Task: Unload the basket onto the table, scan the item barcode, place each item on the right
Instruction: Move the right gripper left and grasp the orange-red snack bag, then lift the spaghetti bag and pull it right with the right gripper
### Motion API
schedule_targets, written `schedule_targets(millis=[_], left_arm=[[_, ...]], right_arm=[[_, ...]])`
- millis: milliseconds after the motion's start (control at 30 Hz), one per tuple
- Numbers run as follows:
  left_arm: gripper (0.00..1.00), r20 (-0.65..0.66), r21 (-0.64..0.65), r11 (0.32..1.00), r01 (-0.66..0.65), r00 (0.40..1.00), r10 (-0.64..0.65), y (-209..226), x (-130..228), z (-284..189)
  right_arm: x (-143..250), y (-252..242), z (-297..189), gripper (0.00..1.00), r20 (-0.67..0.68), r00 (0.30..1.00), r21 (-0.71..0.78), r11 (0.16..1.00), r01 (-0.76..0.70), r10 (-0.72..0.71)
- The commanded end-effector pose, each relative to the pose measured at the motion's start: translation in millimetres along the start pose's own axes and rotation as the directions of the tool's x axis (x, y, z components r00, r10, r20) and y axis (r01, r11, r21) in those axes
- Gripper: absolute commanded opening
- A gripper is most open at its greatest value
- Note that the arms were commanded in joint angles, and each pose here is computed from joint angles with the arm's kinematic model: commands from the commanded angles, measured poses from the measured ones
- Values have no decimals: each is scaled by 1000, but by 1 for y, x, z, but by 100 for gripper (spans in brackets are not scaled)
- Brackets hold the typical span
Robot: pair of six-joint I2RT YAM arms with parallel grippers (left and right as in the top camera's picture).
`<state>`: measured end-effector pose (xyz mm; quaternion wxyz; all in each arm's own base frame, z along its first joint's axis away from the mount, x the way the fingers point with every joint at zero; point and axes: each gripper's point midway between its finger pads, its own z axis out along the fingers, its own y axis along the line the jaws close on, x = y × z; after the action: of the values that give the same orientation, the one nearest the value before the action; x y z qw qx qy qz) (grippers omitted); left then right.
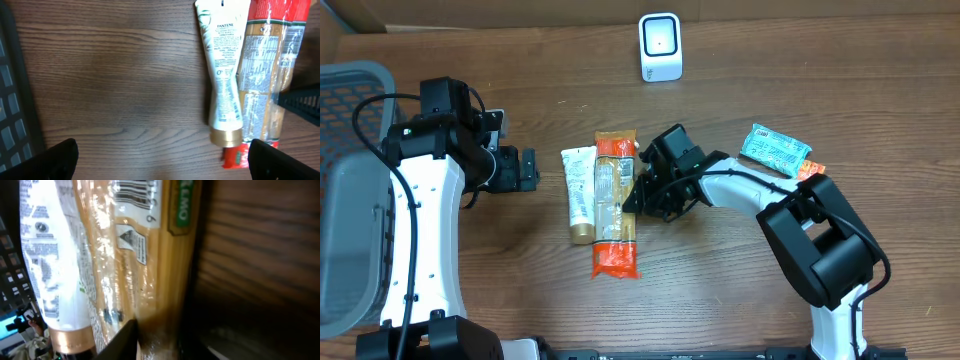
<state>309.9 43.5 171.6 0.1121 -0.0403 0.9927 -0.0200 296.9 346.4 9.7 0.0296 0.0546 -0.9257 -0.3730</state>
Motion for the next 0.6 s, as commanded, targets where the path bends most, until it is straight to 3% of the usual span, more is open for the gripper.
schedule_targets(millis=[0, 300, 567], left_arm=[[100, -2, 1, 1000, -21, 1000, 21, -1, 0, 1], [99, -2, 1, 1000, -21, 1000, 21, -1, 0, 1], [100, -2, 1, 1000, -21, 1000, 21, -1, 0, 1]], right_arm=[[12, -2, 9, 7, -25, 999, 17, 999, -29, 30], [-9, 10, -35, 4, 67, 998, 3, 1000, -9, 9], [-15, 30, -139, 4, 243, 962, 293, 955, 51, -126]])
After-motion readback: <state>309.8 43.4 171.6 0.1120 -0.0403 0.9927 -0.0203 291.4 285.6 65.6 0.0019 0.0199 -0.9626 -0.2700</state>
